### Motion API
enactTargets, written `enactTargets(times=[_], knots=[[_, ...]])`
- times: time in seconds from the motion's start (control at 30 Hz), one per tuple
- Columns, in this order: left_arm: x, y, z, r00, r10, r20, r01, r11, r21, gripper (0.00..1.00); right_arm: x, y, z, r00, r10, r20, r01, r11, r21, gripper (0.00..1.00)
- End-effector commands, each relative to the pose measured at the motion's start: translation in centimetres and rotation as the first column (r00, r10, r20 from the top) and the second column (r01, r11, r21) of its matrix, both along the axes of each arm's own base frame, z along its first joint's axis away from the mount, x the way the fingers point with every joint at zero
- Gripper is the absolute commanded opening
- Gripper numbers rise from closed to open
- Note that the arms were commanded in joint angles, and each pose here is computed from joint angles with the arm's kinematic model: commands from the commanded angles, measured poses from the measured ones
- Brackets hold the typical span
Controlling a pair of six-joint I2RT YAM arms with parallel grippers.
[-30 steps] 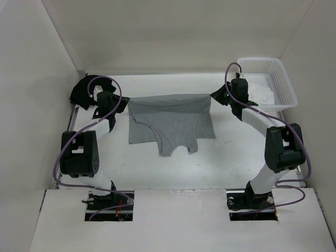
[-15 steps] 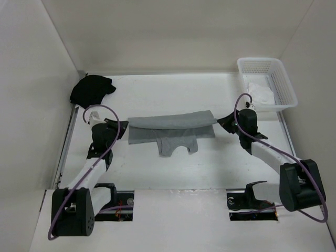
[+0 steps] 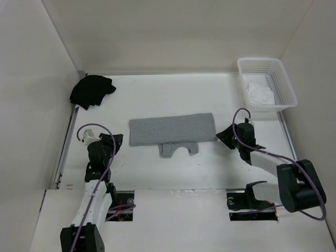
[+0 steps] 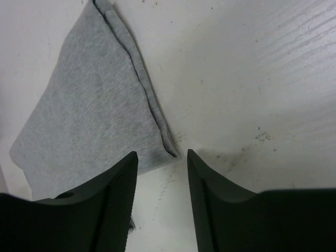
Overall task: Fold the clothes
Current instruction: Fold the tank top
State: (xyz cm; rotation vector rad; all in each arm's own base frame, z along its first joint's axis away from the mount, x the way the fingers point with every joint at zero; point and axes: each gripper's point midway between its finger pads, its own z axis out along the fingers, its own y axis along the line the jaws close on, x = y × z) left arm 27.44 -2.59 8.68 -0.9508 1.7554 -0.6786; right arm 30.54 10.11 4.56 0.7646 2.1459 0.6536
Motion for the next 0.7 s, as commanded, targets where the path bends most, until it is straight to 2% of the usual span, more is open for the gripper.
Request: enactTargets(times=[0.0, 0.13, 0.27, 0.4, 0.47, 0.57, 0.67], knots=[[0.4, 0.0, 2.0, 0.998, 0.006, 0.061, -0.009, 0.999, 0.040, 0.33, 2.5, 0.0, 1.7, 0.997, -0.003, 0.079, 0.004, 1.000, -0.015, 0.49], [1.8, -3.3, 3.6, 0.995, -0.069, 0.076, 0.063, 0.995, 0.082, 0.32, 3.6, 0.7, 0.9, 0.998, 0.012, 0.056, -0.012, 1.000, -0.012, 0.51], [3.0, -7.3, 4.6, 0.982, -0.159, 0.102, 0.149, 0.984, 0.101, 0.32, 3.9, 2.1, 0.4, 0.999, 0.046, 0.023, -0.047, 0.998, 0.043, 0.49], [3.6, -9.6, 5.4, 0.969, -0.209, 0.134, 0.198, 0.976, 0.092, 0.32, 4.5, 3.7, -0.2, 0.997, 0.082, 0.005, -0.081, 0.989, 0.123, 0.41], [3.6, -10.3, 5.8, 0.963, -0.226, 0.148, 0.215, 0.973, 0.088, 0.32, 4.8, 4.1, -0.3, 0.997, 0.081, 0.006, -0.081, 0.985, 0.152, 0.34], [3.5, -11.2, 6.0, 0.955, -0.250, 0.160, 0.239, 0.967, 0.086, 0.32, 5.3, 3.7, 0.1, 0.998, 0.052, 0.020, -0.055, 0.984, 0.170, 0.14], [3.1, -11.9, 5.7, 0.949, -0.270, 0.162, 0.258, 0.962, 0.093, 0.32, 5.5, 3.3, 1.2, 0.996, 0.024, 0.083, -0.040, 0.980, 0.195, 0.01]])
